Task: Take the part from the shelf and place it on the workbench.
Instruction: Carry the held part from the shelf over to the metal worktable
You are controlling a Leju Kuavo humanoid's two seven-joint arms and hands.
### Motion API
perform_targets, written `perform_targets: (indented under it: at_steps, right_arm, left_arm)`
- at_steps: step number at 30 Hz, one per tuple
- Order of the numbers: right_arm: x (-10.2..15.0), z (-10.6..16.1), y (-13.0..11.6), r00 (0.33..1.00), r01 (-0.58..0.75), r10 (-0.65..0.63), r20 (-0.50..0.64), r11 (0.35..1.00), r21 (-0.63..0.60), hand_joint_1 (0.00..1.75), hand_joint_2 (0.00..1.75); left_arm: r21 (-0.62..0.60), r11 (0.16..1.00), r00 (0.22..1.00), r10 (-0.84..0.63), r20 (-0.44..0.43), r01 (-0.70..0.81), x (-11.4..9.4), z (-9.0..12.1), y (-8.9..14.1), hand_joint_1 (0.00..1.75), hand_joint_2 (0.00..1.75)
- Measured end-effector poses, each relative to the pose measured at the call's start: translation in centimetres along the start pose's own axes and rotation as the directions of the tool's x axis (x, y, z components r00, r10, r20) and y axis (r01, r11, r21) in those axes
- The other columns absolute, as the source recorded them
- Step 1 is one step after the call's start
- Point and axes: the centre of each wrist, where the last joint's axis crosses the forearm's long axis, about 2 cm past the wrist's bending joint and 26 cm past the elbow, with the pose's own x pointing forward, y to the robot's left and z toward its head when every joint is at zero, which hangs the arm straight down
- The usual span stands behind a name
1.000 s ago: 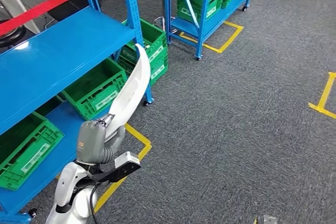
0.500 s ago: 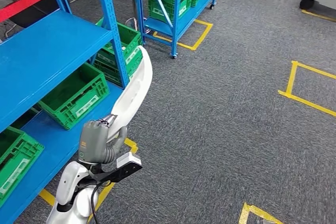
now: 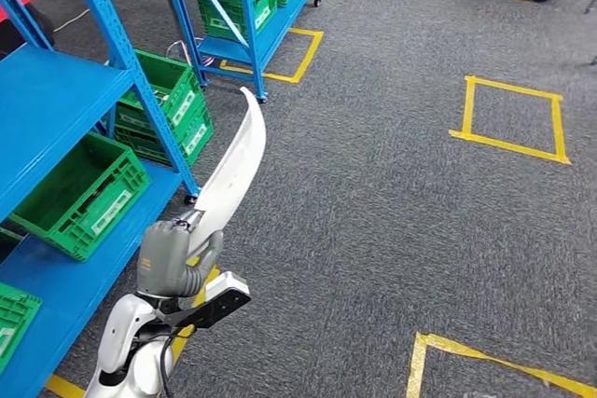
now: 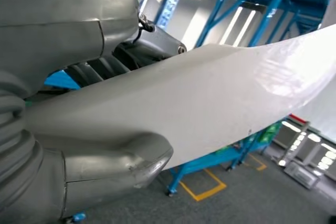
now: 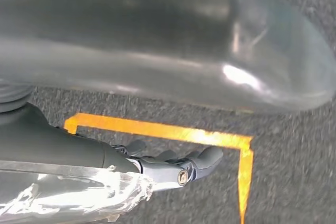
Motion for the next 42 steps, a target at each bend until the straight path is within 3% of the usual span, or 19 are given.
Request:
perform_targets:
  at_steps: [21, 42]
  right_arm:
    - [0.1, 0.1, 0.5, 1.0, -0.003, 0.003, -0.012, 1.0, 0.002, 0.0, 0.0]
    - [-0.3, 0.3, 0.4, 0.99, 0.134, -0.135, -0.04, 0.991, -0.012, 0.0, 0.0]
  left_arm:
    - [0.032, 0.999, 1.0, 0.025, -0.001, -0.024, -1.0, 0.6, 0.7, 1.75, 1.75]
    - [0.101, 0.993, 0.998, 0.051, 0.034, -0.054, -0.9, -0.2, 1.1, 1.75, 1.75]
